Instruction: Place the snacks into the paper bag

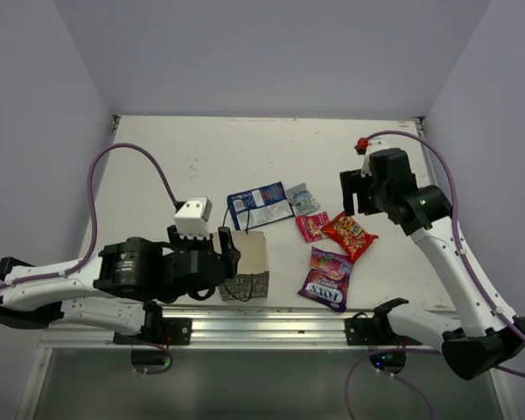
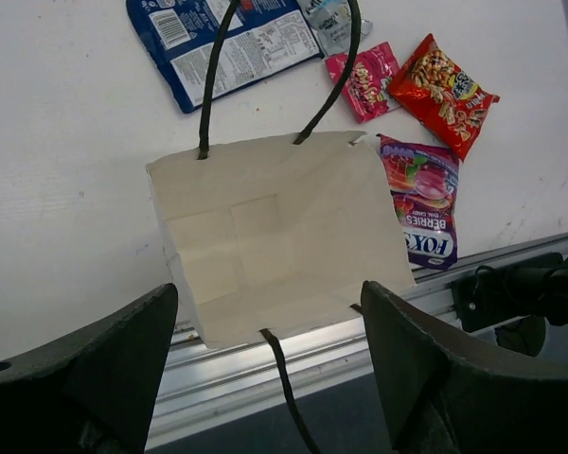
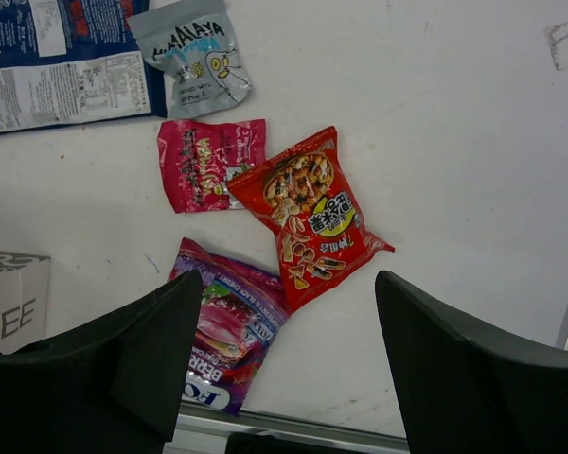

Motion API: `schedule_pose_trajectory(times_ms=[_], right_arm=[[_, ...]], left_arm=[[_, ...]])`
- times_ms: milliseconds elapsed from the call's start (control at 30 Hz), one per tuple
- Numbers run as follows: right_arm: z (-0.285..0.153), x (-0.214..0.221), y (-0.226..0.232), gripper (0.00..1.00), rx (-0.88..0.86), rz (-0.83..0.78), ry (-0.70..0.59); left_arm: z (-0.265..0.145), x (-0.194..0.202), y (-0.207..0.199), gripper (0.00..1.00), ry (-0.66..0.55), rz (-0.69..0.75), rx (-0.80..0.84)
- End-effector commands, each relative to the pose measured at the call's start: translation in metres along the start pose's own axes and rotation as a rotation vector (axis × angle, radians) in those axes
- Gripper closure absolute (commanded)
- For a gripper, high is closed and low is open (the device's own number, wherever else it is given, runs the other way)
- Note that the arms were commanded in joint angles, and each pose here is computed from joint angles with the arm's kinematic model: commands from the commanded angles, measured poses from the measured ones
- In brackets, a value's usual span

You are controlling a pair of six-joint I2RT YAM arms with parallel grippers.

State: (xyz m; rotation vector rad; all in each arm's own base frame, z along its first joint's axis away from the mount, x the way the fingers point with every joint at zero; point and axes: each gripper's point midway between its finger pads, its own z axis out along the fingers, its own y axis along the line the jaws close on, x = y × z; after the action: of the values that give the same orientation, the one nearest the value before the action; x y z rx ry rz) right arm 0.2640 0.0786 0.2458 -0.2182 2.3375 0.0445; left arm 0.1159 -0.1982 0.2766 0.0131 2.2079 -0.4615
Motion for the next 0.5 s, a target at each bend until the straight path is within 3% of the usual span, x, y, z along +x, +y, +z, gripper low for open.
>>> schedule_pose_trajectory(times_ms=[0, 200, 467], right_arm=[[0.002, -0.003, 0.007, 0.22, -0.028, -0.019, 0.007], [0.005, -0.009, 0.015, 0.22, -0.069, -0.009, -0.020], [0.014, -0.008, 0.022, 0.22, -0.090, -0.016, -0.010]], left_arm=[[0.002, -0.007, 0.005, 0.18, -0.044, -0.042, -0.038], [0.014, 0.009, 0.024, 0.28, -0.048, -0.080, -0.090], [0.024, 0.004, 0.043, 0.33, -0.109, -0.091, -0.152]])
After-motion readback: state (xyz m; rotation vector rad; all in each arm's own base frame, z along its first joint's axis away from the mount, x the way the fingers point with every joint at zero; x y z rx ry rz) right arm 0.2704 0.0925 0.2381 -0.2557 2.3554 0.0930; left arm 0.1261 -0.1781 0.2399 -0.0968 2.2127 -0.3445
